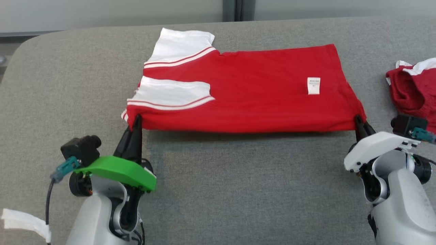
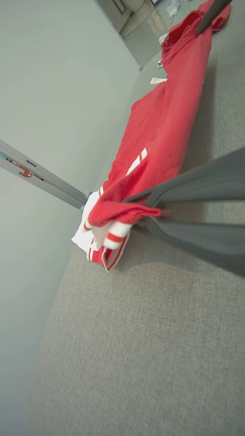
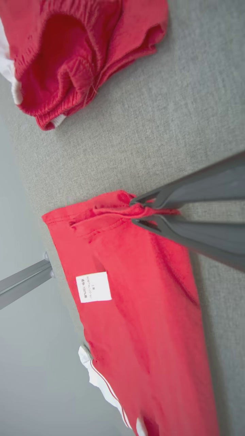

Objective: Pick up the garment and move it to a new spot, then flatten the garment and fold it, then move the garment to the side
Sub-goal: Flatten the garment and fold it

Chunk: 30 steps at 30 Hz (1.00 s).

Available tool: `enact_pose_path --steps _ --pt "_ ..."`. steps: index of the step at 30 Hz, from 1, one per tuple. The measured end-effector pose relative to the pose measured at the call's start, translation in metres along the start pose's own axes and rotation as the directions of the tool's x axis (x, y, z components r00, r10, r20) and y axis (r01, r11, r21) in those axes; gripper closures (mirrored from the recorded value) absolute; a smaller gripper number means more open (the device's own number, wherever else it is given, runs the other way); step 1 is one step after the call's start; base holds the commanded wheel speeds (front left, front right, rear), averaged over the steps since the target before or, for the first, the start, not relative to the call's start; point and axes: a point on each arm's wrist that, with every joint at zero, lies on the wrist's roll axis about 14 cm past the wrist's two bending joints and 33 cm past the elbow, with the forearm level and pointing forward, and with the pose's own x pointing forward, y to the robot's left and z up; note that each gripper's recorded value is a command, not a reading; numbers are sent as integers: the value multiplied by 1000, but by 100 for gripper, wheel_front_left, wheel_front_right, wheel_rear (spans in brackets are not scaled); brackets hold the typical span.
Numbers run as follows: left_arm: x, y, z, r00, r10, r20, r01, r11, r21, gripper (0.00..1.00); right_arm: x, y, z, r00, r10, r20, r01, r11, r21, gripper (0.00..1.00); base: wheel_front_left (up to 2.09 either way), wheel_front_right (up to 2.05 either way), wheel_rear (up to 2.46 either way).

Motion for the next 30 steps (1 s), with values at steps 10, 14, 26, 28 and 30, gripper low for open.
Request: enact_pose_path --steps 10,14,26,28,30 --pt "-70 5 -45 988 69 -138 -79 994 -74 100 -69 -27 -37 995 -42 -90 45 998 34 100 0 0 0" --pt "-85 14 -58 977 114 -179 -131 988 -86 100 -87 -34 -48 993 -51 -106 60 995 78 75 0 0 0" --pt "-85 24 -76 956 143 -257 -148 989 0 0 -99 -50 -45 992 -100 -74 105 993 63 0 0 0 0" --pt "-73 27 -60 965 128 -229 -120 992 49 0 -98 -52 -41 992 -108 -65 111 993 48 0 0 0 0" --pt "-54 25 -39 975 85 -205 -60 990 124 0 -91 -48 -30 995 -96 -34 98 994 44 0 0 0 0"
